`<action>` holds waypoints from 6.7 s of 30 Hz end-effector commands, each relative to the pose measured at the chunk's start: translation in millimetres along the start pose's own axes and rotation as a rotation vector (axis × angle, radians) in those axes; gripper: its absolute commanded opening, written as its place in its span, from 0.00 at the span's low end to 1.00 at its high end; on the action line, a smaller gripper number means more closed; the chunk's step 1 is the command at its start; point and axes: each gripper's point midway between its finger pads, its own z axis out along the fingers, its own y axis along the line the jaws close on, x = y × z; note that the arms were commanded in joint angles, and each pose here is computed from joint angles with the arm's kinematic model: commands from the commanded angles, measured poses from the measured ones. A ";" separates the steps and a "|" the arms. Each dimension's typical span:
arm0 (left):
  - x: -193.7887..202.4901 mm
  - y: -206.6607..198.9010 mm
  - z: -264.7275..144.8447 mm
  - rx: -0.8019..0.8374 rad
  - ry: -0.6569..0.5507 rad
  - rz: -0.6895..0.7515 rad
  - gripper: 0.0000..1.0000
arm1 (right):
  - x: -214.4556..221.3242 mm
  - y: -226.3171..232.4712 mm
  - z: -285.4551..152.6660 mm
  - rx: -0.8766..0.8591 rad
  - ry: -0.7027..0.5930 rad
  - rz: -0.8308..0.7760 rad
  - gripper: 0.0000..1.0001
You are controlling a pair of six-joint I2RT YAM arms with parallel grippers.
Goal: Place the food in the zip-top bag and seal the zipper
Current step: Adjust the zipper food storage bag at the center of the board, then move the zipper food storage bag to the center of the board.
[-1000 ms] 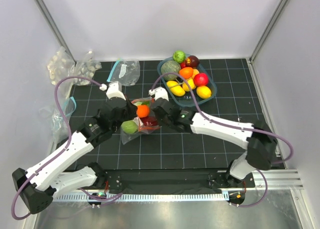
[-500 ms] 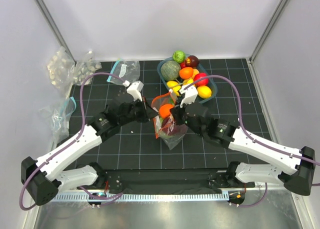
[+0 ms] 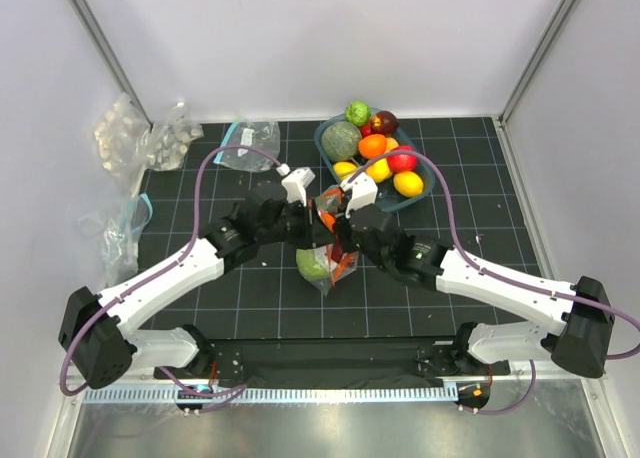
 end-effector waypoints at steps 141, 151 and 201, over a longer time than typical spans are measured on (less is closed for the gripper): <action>-64.2 59.4 -10.6 -0.270 -0.250 0.170 0.50 | -43.7 -27.5 58.7 0.009 -0.217 -0.131 0.88; -56.9 64.9 4.3 -0.296 -0.197 0.180 0.38 | -45.7 -33.6 59.4 -0.007 -0.212 -0.082 0.86; -63.7 83.7 -12.2 -0.463 -0.220 0.167 0.00 | -26.3 -23.2 91.8 -0.257 -0.295 -0.450 0.58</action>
